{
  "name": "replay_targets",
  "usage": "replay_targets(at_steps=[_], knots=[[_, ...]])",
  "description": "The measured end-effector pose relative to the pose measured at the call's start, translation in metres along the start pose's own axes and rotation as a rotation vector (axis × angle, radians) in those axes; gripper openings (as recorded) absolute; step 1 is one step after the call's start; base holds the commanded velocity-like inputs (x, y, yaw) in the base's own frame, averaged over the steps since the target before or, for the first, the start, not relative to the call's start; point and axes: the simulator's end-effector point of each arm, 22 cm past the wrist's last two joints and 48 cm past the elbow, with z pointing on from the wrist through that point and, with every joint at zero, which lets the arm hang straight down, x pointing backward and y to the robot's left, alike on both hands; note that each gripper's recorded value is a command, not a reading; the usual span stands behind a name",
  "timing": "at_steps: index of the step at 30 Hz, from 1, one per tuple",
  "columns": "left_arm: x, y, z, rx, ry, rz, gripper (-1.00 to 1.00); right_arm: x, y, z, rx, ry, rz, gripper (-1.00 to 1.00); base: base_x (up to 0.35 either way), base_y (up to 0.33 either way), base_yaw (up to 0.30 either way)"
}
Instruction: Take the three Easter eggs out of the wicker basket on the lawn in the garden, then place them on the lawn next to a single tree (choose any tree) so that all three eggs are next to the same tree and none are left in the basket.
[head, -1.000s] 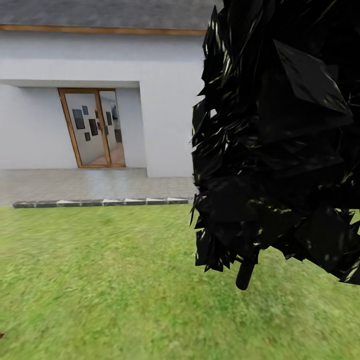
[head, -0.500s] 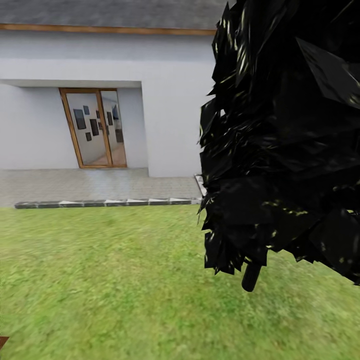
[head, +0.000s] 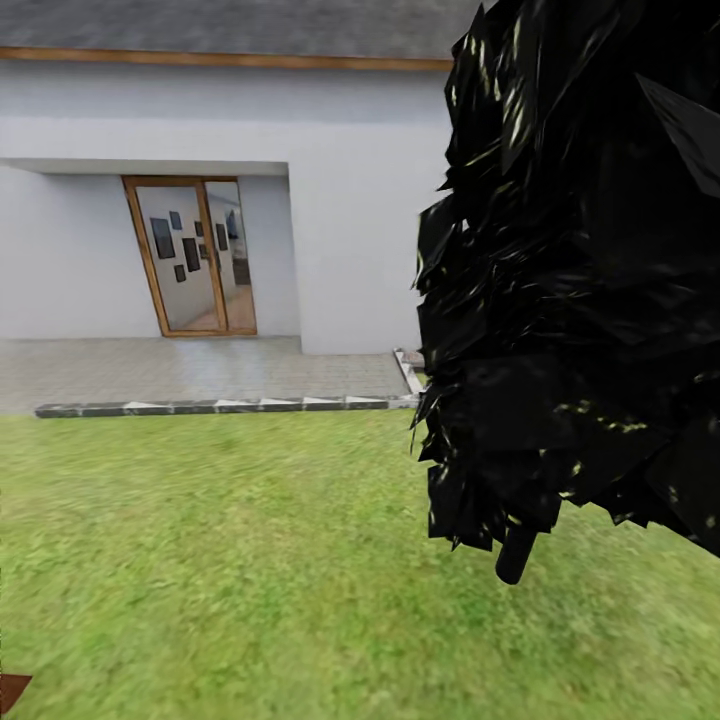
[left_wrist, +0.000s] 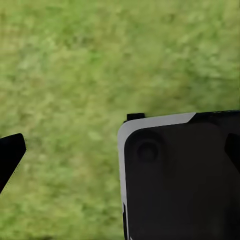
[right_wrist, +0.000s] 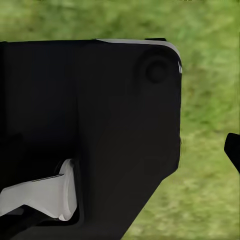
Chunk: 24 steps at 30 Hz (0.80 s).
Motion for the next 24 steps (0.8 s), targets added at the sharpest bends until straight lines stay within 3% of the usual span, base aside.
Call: replay_targets(at_steps=[24], knots=[[0.0000, -0.0003, 0.0000, 0.001, 0.000, 0.001, 1.00, 0.0000, 0.0000, 0.0000, 0.000, 0.000, 0.000, 1.00, 0.034, 0.248, 0.000]])
